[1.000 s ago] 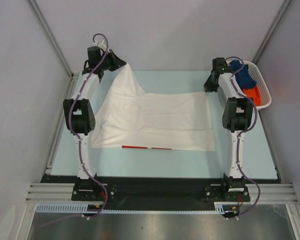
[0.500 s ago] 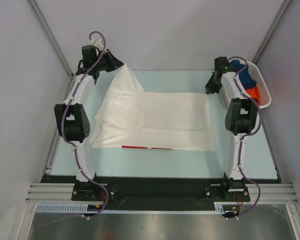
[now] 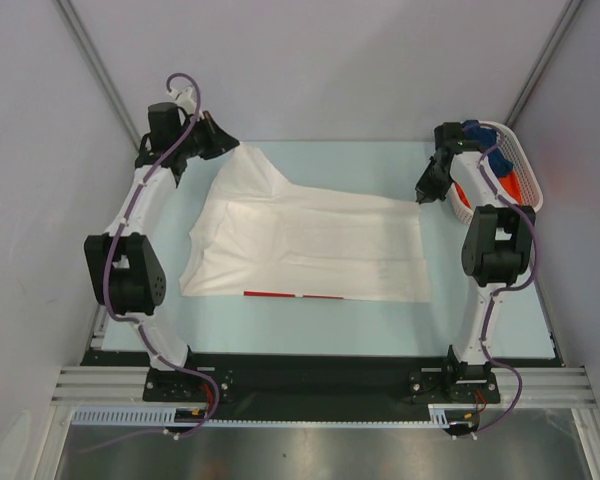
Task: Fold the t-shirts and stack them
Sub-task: Fold the tshirt
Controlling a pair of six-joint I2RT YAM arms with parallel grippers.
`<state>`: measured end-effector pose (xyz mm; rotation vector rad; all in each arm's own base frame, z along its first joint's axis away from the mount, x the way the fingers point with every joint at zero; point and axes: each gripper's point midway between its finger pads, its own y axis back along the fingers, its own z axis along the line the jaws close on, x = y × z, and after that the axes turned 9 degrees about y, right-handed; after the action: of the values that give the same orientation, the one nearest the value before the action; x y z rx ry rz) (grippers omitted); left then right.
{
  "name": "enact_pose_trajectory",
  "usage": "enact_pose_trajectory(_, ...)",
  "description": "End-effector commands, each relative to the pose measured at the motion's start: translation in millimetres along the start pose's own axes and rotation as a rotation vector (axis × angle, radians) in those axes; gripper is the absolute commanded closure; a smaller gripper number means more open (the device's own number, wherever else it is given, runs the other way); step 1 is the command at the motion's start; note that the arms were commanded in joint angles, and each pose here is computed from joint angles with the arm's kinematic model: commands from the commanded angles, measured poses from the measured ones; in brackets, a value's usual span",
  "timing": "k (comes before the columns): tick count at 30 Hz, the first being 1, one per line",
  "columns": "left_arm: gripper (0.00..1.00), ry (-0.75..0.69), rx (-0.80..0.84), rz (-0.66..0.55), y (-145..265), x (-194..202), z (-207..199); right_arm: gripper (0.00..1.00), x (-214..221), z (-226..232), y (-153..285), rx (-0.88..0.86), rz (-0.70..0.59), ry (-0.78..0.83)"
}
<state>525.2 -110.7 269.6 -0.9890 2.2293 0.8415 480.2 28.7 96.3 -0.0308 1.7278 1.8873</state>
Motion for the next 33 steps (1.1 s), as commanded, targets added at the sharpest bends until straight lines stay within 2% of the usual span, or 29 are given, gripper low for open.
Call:
enact_pose_trajectory(1, 1.0, -0.061, 0.004, -0.058, 31.7, -10.8, -19.6, 1.0, -3.8, 2.1, 36.7, -0.038, -0.042, -0.011)
enact_pose_trajectory(6, 1.0, -0.064, -0.055, -0.043, 49.7, 6.2, -12.3, 1.0, 10.1, -2.9, 37.6, -0.037, -0.011, 0.001)
enact_pose_trajectory(14, 1.0, -0.06, -0.128, -0.122, 96.8, 4.1, -6.9, 1.0, 24.9, -6.9, 44.3, -0.039, 0.019, 0.005)
enact_pose_trajectory(28, 1.0, -0.042, -0.18, -0.116, 129.7, 35.1, -2.5, 1.0, 47.9, -20.9, 47.1, -0.007, 0.048, 0.02)
enact_pose_trajectory(33, 1.0, -0.029, -0.245, -0.096, 140.7, 49.4, 9.2, 1.0, 52.4, -24.4, 48.0, 0.006, 0.062, 0.03)
